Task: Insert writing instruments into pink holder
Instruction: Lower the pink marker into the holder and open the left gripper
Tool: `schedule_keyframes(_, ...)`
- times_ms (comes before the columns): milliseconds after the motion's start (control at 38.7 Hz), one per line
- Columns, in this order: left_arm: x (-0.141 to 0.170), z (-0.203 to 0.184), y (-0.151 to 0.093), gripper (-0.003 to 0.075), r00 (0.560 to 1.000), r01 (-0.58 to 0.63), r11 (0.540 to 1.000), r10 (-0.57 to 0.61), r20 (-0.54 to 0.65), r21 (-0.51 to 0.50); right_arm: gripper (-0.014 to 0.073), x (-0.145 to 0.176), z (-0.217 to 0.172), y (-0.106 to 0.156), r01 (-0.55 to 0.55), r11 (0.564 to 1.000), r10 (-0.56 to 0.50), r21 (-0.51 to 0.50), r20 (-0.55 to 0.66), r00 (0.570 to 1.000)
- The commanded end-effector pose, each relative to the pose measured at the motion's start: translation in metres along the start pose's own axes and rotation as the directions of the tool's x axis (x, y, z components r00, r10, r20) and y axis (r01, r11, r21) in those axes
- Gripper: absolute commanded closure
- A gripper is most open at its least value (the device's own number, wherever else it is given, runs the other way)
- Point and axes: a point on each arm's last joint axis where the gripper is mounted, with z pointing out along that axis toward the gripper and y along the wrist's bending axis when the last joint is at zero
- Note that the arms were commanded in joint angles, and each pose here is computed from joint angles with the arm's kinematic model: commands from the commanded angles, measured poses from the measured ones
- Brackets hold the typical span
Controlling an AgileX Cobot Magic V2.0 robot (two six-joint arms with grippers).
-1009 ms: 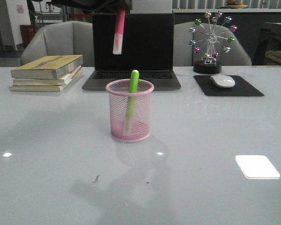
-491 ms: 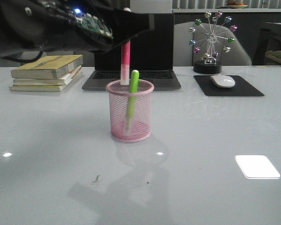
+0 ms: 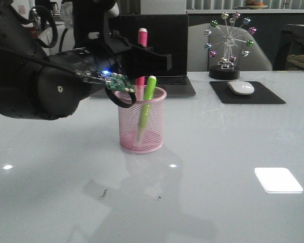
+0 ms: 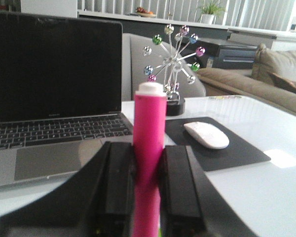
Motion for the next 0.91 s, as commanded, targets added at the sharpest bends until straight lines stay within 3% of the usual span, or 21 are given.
schedule_keyframes(0,-0.035,0.000,-0.009,0.0594,0.984,0.018,0.999,-0.024,0.176,0.034,0.0154,-0.011,-0.004,-0.003,0.013,1.000,-0.014,0.023,0.070,0.997)
schedule_keyframes(284,-0.031,-0.001,-0.014,0.0339,0.990,0.021,0.999,-0.027,0.137,0.045,0.0154,-0.011,-0.004,-0.003,0.013,1.000,-0.014,0.023,0.070,0.997)
schedule_keyframes(466,-0.039,-0.003,-0.020,0.0334,0.990,0.028,0.998,-0.037,0.139,0.061,0.0154,-0.011,-0.004,-0.003,0.013,1.000,-0.014,0.023,0.070,0.997)
schedule_keyframes(698,-0.087,-0.014,-0.010,0.0334,0.998,0.062,0.997,-0.063,0.016,0.044,0.0154,-0.011,-0.004,-0.003,0.013,1.000,-0.014,0.023,0.071,0.997)
schedule_keyframes(879,-0.142,-0.030,0.008,0.0334,0.989,-0.043,0.999,0.043,0.142,-0.001,0.0154,-0.012,-0.004,-0.003,0.013,1.000,-0.014,0.022,0.078,0.997)
